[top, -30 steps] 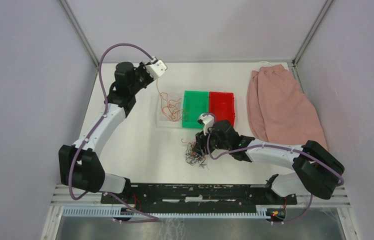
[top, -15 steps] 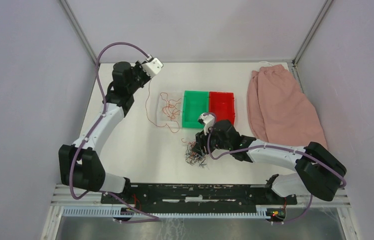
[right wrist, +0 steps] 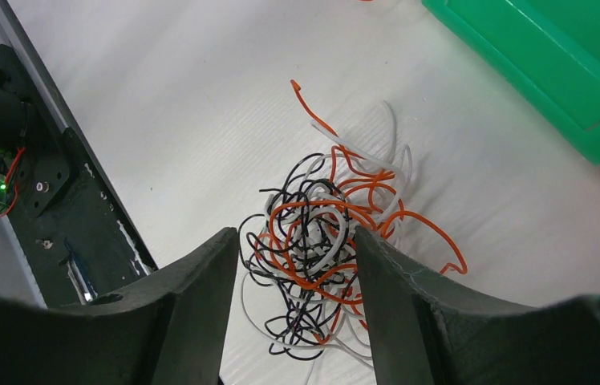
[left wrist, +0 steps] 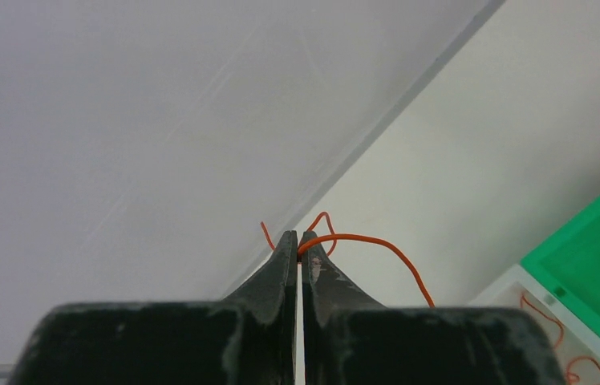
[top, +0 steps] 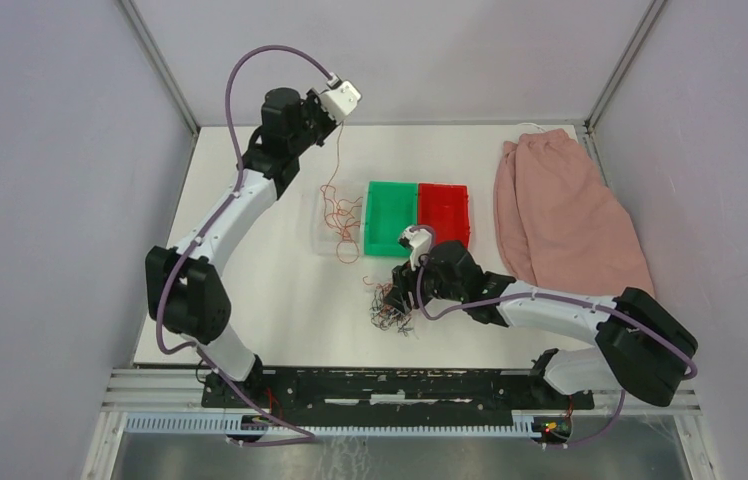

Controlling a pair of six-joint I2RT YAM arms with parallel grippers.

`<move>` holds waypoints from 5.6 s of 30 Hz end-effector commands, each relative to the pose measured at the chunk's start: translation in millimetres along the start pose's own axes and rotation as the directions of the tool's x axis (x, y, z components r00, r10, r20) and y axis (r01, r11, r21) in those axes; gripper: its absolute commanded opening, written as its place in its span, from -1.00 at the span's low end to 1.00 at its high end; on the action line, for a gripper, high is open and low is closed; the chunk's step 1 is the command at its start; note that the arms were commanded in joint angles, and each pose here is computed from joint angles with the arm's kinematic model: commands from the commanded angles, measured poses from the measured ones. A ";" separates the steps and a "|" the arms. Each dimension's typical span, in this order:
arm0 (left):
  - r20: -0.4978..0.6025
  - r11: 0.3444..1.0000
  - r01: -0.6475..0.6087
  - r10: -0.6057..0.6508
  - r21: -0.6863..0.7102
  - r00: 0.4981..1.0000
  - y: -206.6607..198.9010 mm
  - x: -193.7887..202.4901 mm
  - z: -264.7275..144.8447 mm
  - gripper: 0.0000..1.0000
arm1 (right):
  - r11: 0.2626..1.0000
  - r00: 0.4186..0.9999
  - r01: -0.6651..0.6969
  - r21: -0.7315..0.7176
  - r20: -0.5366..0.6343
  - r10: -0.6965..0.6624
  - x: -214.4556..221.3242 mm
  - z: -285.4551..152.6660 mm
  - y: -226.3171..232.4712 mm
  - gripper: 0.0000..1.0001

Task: Untangle the cables
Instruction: Place the cable in the bin.

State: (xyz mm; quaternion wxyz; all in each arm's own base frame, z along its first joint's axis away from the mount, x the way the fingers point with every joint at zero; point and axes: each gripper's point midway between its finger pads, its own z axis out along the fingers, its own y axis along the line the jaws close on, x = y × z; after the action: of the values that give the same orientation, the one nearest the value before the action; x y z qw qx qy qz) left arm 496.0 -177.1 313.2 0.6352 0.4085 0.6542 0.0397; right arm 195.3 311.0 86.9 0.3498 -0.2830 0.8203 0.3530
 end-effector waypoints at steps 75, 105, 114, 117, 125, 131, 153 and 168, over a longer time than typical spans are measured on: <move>-0.235 0.913 0.328 -0.273 0.241 0.933 -112.9 62.3 -32.1 -0.94 | 0.981 0.930 0.084 0.174 0.340 -0.140 -226.8 53.5 -100.0 -0.13; -0.352 0.898 0.317 -0.202 0.306 0.914 -68.3 84.5 -46.3 0.68 | 0.928 0.917 0.361 -0.087 0.212 -0.337 -152.2 50.7 -0.2 0.07; -0.405 0.862 0.402 -0.263 0.310 0.876 -39.9 112.7 -94.3 0.69 | 0.455 0.492 0.835 -0.310 0.050 -0.869 -62.1 63.9 52.7 0.24; -0.408 0.860 0.418 -0.284 0.291 0.868 -38.5 117.3 -101.2 0.67 | 0.310 0.316 0.894 -0.324 -0.036 -0.948 -45.1 79.7 48.0 0.27; -0.403 0.860 0.442 -0.321 0.255 0.857 -30.9 120.4 -107.1 0.65 | 0.033 0.001 0.960 -0.279 -0.115 -0.993 -35.7 123.4 46.8 0.26; -0.389 0.861 0.451 -0.342 0.235 0.855 -22.6 120.1 -112.9 0.63 | -0.020 -0.064 0.968 -0.249 -0.169 -0.984 -44.9 146.1 36.1 0.21; -0.379 0.839 0.482 -0.372 0.254 0.848 -39.3 125.8 -120.1 0.44 | 0.698 0.698 0.715 0.039 -0.100 -0.709 -147.9 117.7 -1.2 -0.99; -0.336 0.760 0.555 -0.453 0.338 0.825 -78.9 123.4 -107.9 0.07 | 0.931 0.935 0.355 0.080 -0.042 -0.353 -164.5 127.3 -50.6 -1.00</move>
State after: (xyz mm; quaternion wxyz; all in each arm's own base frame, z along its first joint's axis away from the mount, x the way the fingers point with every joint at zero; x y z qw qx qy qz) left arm 371.4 -94.0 161.5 0.3871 0.3357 0.8318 -0.2134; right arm 362.6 398.5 111.7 0.3950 -0.4653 0.7669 0.1984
